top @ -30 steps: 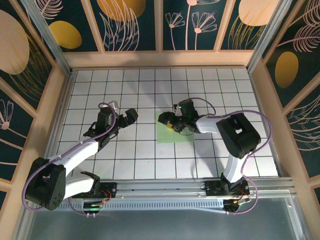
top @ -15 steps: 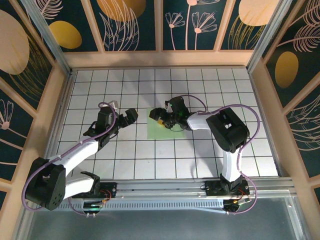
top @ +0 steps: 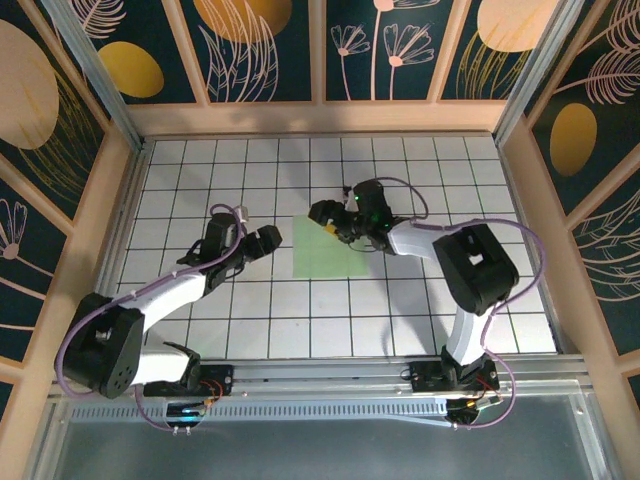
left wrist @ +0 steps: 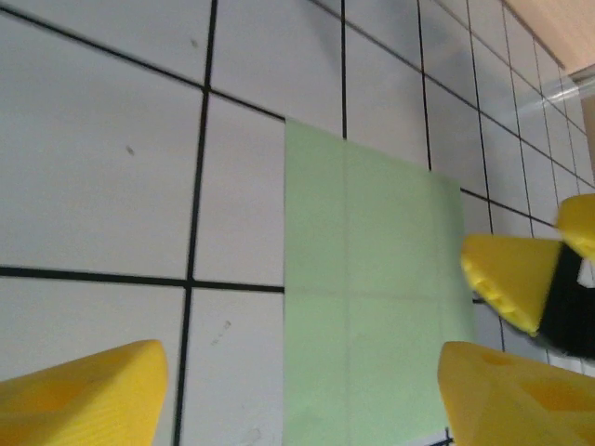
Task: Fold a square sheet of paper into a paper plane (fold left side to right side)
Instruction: Move the square sheet of paper to the center of the table, then pick up the square sheet of paper from the center of the table, then place a square sheet of paper at the center of the table, then first fold in half a square sheet of paper at the center of the table.
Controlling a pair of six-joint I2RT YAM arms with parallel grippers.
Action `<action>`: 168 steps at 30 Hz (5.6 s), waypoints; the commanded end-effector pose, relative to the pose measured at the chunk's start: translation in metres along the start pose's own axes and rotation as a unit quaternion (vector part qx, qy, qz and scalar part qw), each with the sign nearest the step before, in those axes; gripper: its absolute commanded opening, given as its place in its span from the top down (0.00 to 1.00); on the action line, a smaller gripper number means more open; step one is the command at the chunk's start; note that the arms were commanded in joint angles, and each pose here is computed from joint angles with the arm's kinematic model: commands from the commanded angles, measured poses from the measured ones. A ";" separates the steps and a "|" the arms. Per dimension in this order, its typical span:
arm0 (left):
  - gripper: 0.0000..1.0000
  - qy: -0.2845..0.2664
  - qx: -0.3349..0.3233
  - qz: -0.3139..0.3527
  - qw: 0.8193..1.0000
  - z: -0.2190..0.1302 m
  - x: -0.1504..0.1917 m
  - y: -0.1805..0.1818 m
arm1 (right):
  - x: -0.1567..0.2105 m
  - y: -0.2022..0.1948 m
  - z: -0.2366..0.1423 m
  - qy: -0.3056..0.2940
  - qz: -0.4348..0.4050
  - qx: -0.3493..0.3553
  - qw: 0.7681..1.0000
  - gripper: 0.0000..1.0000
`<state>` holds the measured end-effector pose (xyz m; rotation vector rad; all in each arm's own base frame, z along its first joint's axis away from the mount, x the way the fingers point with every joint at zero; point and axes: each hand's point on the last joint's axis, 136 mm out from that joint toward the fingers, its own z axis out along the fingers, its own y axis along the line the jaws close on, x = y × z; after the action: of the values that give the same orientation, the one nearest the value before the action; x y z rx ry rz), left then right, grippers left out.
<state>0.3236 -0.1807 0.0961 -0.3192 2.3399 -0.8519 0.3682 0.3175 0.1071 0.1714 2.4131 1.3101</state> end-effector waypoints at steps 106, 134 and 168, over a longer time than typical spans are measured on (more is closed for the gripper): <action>0.56 -0.008 0.461 0.175 0.870 -0.112 -0.022 -0.196 | 0.038 0.145 -0.134 0.116 -0.294 -0.213 0.925 0.77; 1.00 0.189 0.082 -0.009 0.978 0.069 0.048 -0.019 | -0.013 -0.038 -0.107 0.014 -0.111 0.078 0.991 0.52; 0.42 0.198 0.170 -0.011 0.965 0.055 0.047 -0.094 | 0.059 -0.139 -0.029 0.140 -0.092 0.221 0.961 0.98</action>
<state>0.3197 -0.2804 0.0829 -0.0721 2.5350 -1.3190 0.3205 0.2467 0.0169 -0.1298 2.7760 0.8752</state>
